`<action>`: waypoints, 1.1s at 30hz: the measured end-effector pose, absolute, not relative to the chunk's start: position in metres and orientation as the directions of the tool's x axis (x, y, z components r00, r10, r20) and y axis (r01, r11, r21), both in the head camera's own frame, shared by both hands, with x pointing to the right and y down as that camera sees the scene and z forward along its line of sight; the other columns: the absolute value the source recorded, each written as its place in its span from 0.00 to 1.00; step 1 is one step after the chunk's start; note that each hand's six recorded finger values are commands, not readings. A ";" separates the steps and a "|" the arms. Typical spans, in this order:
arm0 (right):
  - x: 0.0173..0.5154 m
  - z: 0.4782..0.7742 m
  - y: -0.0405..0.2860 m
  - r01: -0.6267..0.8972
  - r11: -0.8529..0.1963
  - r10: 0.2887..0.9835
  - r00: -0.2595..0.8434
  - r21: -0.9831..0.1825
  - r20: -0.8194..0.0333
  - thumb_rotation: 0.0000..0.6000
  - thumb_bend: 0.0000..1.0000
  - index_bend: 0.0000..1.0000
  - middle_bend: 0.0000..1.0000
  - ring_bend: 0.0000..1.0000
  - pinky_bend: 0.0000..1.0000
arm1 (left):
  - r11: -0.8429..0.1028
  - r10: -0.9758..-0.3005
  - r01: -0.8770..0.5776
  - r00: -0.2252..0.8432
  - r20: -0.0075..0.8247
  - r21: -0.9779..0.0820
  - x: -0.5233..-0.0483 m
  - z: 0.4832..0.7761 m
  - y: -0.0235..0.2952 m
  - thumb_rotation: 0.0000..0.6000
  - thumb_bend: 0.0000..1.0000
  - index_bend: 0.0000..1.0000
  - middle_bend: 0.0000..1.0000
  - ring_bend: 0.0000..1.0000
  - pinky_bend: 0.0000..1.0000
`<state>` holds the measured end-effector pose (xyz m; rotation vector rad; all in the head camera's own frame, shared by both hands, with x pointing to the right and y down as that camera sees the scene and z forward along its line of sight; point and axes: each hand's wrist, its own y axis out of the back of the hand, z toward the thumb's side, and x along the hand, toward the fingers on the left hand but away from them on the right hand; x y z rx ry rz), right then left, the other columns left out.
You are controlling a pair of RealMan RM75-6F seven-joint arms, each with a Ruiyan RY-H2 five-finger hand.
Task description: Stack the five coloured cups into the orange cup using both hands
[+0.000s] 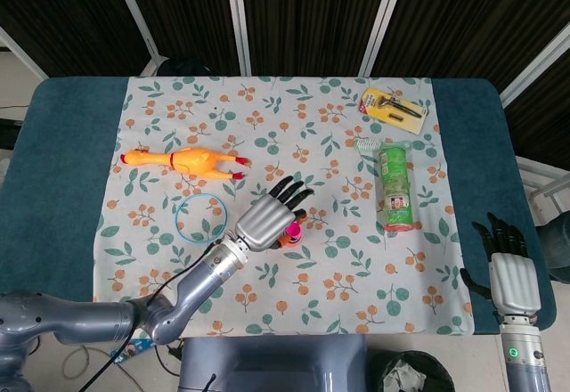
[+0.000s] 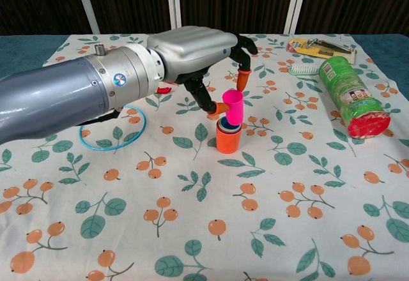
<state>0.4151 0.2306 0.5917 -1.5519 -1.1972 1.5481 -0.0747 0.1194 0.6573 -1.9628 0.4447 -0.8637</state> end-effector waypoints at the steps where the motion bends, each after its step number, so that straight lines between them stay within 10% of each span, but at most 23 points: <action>1: 0.415 0.592 0.231 0.164 -0.386 0.908 -0.105 -0.908 -0.405 1.00 0.34 0.16 0.00 0.00 0.08 | -0.515 -0.609 0.036 0.688 0.395 -0.856 -0.075 0.658 0.120 1.00 0.30 0.50 0.10 0.00 0.00; 11: 0.416 0.591 0.230 0.164 -0.384 0.909 -0.107 -0.909 -0.404 1.00 0.34 0.15 0.00 0.00 0.08 | -0.519 -0.600 0.060 0.685 0.413 -0.853 -0.076 0.665 0.125 1.00 0.30 0.49 0.09 0.00 0.00; 24: 0.420 0.589 0.230 0.140 -0.393 0.906 -0.112 -0.909 -0.409 1.00 0.34 0.03 0.00 0.00 0.08 | -0.543 -0.606 0.120 0.630 0.486 -0.831 -0.095 0.666 0.120 1.00 0.21 0.11 0.01 0.00 0.00; 33: 0.419 0.586 0.229 0.129 -0.384 0.912 -0.099 -0.914 -0.397 1.00 0.34 0.03 0.00 0.00 0.08 | -0.453 -0.720 0.082 0.553 0.419 -0.888 -0.137 0.624 0.104 1.00 0.20 0.09 0.01 0.00 0.00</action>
